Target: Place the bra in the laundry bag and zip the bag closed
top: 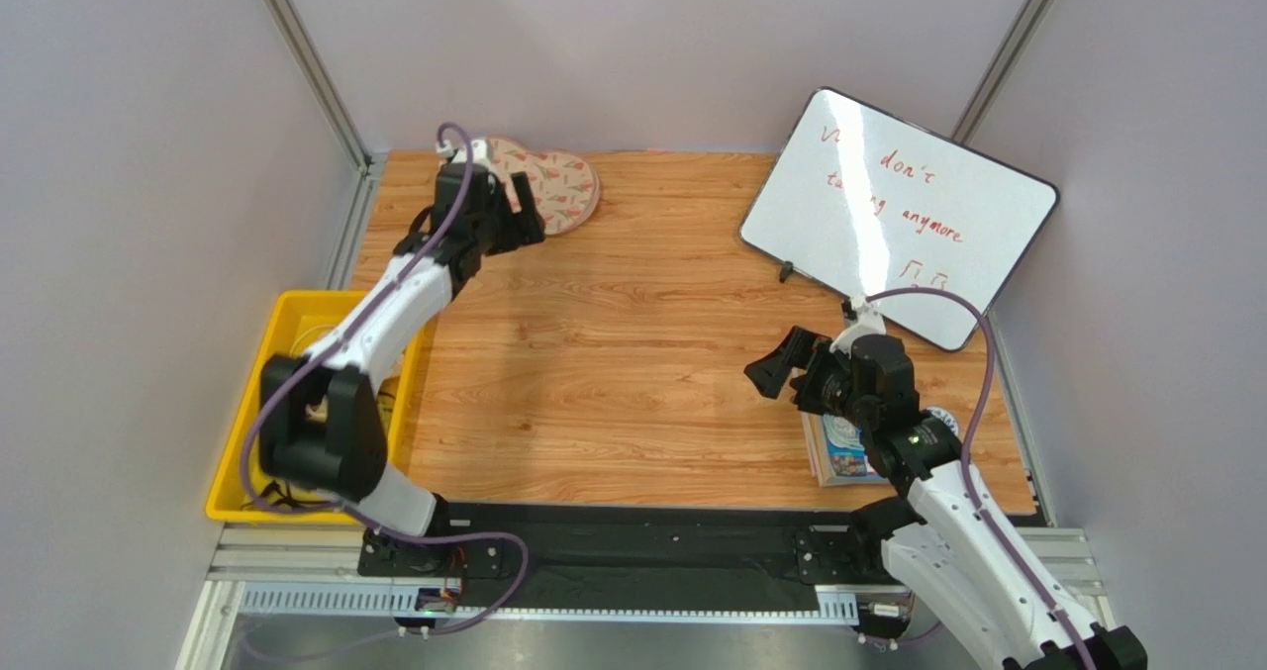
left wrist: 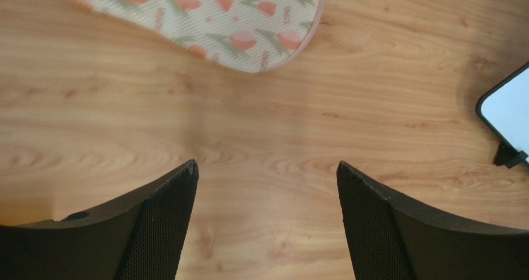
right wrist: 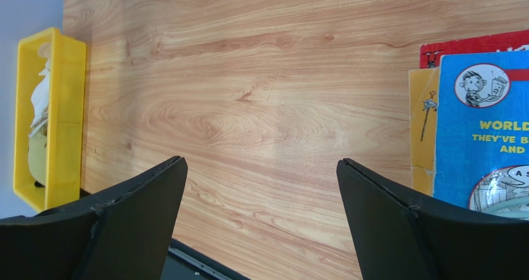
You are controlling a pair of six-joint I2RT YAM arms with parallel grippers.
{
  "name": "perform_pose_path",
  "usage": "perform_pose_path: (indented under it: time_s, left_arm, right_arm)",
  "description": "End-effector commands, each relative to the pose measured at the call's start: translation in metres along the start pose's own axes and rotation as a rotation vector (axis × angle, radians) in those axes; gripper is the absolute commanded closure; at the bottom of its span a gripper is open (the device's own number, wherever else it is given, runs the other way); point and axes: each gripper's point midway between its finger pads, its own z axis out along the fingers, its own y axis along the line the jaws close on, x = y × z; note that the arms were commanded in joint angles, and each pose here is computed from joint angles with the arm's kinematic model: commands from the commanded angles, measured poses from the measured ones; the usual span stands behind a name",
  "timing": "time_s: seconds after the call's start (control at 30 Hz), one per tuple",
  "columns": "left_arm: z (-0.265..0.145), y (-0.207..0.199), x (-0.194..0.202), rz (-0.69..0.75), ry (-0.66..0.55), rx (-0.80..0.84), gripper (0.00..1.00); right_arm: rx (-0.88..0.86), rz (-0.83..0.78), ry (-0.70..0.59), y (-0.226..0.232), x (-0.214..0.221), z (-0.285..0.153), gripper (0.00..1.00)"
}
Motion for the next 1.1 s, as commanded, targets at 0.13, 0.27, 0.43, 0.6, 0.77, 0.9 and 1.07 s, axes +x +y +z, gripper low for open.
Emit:
perform_pose_path:
  time_s: [0.13, 0.27, 0.43, 0.6, 0.77, 0.9, 1.07]
  left_arm:
    - [0.137, -0.038, -0.035, 0.223, 0.06, 0.066, 0.18]
    - [0.182, -0.036, -0.037, 0.316, 0.056, 0.011, 0.23]
    - [0.21, -0.043, -0.013, 0.396, 0.086, 0.038, 0.24]
    - [0.22, -0.053, -0.012, 0.367, 0.094, 0.057, 0.23]
    - [0.224, -0.049, -0.004, 0.319, 0.173, 0.016, 0.27]
    - [0.228, -0.046, 0.004, 0.314, 0.197, 0.006, 0.28]
    - [0.227, -0.048, 0.012, 0.305, 0.242, 0.02, 0.28]
  right_arm:
    - [-0.123, -0.055, 0.018, 0.031, -0.006, -0.019, 0.0]
    - [-0.155, -0.066, 0.038, 0.036, -0.001, -0.023, 0.0]
    - [-0.16, -0.093, 0.059, 0.033, 0.006, -0.026, 0.0]
    - [-0.194, -0.087, 0.093, 0.038, 0.014, -0.028, 0.0]
    - [-0.256, -0.082, 0.081, 0.052, 0.009, -0.039, 0.0]
    - [-0.273, -0.093, 0.064, 0.058, 0.006, -0.046, 0.0]
    - [-0.28, -0.1, 0.041, 0.059, 0.004, -0.055, 0.0]
